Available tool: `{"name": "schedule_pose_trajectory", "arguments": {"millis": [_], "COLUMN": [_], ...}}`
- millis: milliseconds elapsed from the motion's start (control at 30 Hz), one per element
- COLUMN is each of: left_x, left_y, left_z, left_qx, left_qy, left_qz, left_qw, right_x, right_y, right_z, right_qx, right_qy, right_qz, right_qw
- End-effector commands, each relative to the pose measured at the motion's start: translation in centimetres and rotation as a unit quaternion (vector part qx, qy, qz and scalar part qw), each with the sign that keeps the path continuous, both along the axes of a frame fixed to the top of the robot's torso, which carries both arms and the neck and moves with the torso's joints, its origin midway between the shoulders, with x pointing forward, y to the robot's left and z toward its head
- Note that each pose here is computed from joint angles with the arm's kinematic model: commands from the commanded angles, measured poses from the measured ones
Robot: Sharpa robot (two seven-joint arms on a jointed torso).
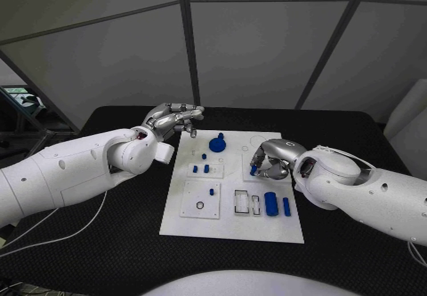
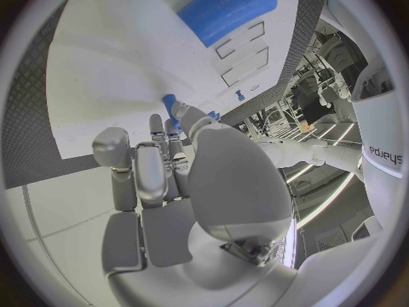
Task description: Assemble the parts on the task board
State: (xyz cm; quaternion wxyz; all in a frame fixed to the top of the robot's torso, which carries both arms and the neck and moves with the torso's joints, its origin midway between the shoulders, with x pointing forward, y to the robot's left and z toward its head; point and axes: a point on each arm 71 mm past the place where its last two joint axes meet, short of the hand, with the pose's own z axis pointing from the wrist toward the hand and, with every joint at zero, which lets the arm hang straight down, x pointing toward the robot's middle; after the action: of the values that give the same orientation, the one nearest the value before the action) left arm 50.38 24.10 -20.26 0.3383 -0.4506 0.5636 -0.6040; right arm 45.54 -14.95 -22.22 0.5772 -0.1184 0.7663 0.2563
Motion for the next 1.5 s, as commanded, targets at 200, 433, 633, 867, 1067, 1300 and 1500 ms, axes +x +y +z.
{"name": "schedule_pose_trajectory", "arguments": {"millis": [200, 433, 633, 867, 1067, 1300, 1500], "left_x": [0.01, 0.0, 0.0, 0.0, -0.01, -0.01, -0.01], "left_y": [-0.07, -0.1, -0.11, -0.08, -0.05, -0.02, -0.03], "left_z": [0.13, 0.11, 0.1, 0.1, 0.1, 0.1, 0.1], "left_qx": [-0.002, -0.002, -0.002, -0.002, -0.002, -0.001, -0.001], "left_qy": [-0.002, -0.001, 0.0, 0.0, 0.0, 0.001, 0.001], "left_qz": [-0.007, -0.008, -0.009, -0.009, -0.009, -0.009, -0.009], "left_qw": [1.0, 1.0, 1.0, 1.0, 1.0, 1.0, 1.0], "right_x": [0.03, 0.1, 0.08, 0.08, 0.08, 0.07, 0.08], "right_y": [0.14, 0.24, 0.55, 0.66, 0.69, 0.72, 0.71], "right_z": [0.0, -0.01, 0.07, 0.08, 0.04, -0.01, -0.09], "right_qx": [-0.004, -0.001, 0.006, 0.009, 0.008, 0.006, 0.002], "right_qy": [0.003, 0.002, 0.0, 0.0, 0.002, 0.004, 0.008], "right_qz": [0.004, 0.004, 0.008, 0.01, 0.011, 0.012, 0.01], "right_qw": [1.0, 1.0, 1.0, 1.0, 1.0, 1.0, 1.0]}}
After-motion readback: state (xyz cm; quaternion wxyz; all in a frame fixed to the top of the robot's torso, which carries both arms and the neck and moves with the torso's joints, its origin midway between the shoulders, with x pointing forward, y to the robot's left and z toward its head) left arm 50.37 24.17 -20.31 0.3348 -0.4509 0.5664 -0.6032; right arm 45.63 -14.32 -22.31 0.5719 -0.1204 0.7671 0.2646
